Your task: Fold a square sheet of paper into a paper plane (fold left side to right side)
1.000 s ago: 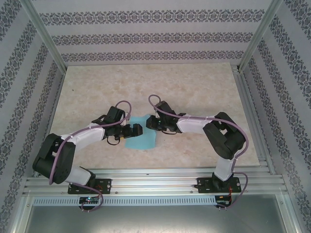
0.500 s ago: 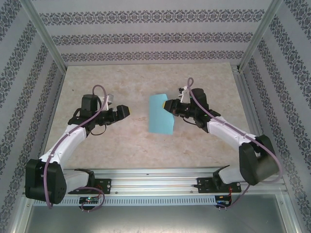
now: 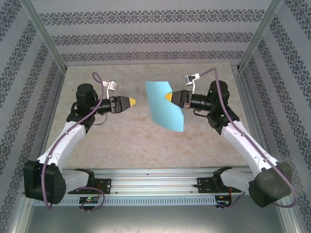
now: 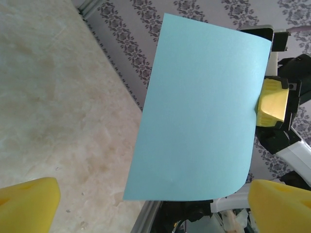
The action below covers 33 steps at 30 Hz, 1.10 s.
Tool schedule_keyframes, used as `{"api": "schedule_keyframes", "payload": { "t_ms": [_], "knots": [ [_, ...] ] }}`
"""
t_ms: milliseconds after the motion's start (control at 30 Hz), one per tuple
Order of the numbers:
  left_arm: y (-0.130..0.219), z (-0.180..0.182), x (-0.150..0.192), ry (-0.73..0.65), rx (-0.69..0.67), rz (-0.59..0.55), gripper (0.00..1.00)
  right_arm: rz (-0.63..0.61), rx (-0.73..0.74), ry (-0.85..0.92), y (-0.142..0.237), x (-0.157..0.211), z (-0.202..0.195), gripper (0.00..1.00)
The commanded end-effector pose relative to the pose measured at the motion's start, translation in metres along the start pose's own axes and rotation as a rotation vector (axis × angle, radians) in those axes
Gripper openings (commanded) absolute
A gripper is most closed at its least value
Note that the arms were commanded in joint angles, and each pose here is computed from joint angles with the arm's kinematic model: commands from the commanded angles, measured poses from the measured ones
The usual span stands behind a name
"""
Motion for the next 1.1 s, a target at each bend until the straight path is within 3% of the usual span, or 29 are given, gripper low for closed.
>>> {"api": "schedule_keyframes", "payload": {
  "t_ms": [0, 200, 600, 767, 1067],
  "knots": [
    [-0.006, -0.04, -0.007, -0.135, 0.111, 0.023, 1.0, 0.007, -0.103, 0.044, 0.001, -0.009, 0.037, 0.16],
    [-0.021, -0.06, 0.0, -0.207, 0.167, 0.073, 1.0, 0.009, -0.173, 0.046, -0.004, -0.011, 0.057, 0.16],
    [-0.034, -0.066, 0.005, -0.231, 0.191, 0.111, 0.97, -0.005, -0.205, 0.06, -0.002, -0.015, 0.073, 0.16],
    [-0.032, -0.078, 0.01, -0.27, 0.215, 0.118, 0.79, -0.009, -0.185, 0.044, -0.004, -0.014, 0.063, 0.16],
    [-0.03, -0.07, 0.015, -0.261, 0.173, 0.119, 0.29, -0.008, -0.075, 0.021, 0.003, -0.008, 0.031, 0.17]
  ]
}}
Point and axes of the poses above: each hand's point on the last joint's axis, 136 mm out from that joint toward the fingers, its own y axis back along the fingers, its own z axis along the line the jaws close on, x = y × z, the point moved 1 cm from there along y, back along the fingers, and after that the axes turned 9 degrees about y, right-handed, at the moved point
